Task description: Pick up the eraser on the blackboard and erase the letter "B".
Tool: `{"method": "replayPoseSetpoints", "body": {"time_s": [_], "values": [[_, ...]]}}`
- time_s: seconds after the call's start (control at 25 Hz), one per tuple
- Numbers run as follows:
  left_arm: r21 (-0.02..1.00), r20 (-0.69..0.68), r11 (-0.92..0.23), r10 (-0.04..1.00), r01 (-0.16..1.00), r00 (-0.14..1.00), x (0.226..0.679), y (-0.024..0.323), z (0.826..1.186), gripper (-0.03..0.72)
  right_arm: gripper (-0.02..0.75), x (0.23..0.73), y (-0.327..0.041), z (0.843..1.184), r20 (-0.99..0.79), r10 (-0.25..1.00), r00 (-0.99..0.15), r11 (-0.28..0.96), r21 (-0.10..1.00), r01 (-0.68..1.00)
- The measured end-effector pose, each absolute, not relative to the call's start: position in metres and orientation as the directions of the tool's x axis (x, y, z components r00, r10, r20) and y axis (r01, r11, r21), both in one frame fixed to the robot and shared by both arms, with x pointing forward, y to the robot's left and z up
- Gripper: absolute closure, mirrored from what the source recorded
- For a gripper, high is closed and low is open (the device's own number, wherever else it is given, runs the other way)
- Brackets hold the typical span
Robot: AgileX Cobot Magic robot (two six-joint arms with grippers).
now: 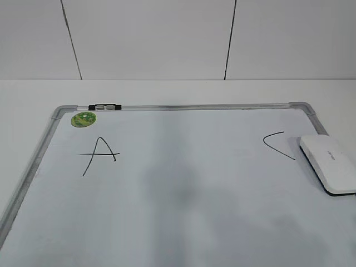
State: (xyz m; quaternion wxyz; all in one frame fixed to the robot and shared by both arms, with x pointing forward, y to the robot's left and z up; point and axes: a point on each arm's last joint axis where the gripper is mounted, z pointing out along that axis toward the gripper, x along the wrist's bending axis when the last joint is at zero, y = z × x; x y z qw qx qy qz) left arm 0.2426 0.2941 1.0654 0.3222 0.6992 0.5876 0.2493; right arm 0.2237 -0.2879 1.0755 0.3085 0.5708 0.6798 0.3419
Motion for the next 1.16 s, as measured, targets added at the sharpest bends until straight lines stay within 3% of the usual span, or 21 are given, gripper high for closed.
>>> {"method": "replayPoseSetpoints", "body": {"time_s": [0.28,1.16], "values": [[0.865,-0.006,-0.083,0.984,0.496,0.177,0.227,0.297,1.057,0.448,0.186,0.222,-0.29,1.047,-0.074,0.986,-0.151,0.144,0.834,0.532],[0.872,0.002,-0.087,0.985,0.482,0.173,0.23,0.298,1.055,0.452,0.186,0.227,-0.292,1.044,-0.096,0.986,-0.133,0.152,0.841,0.519]]}}
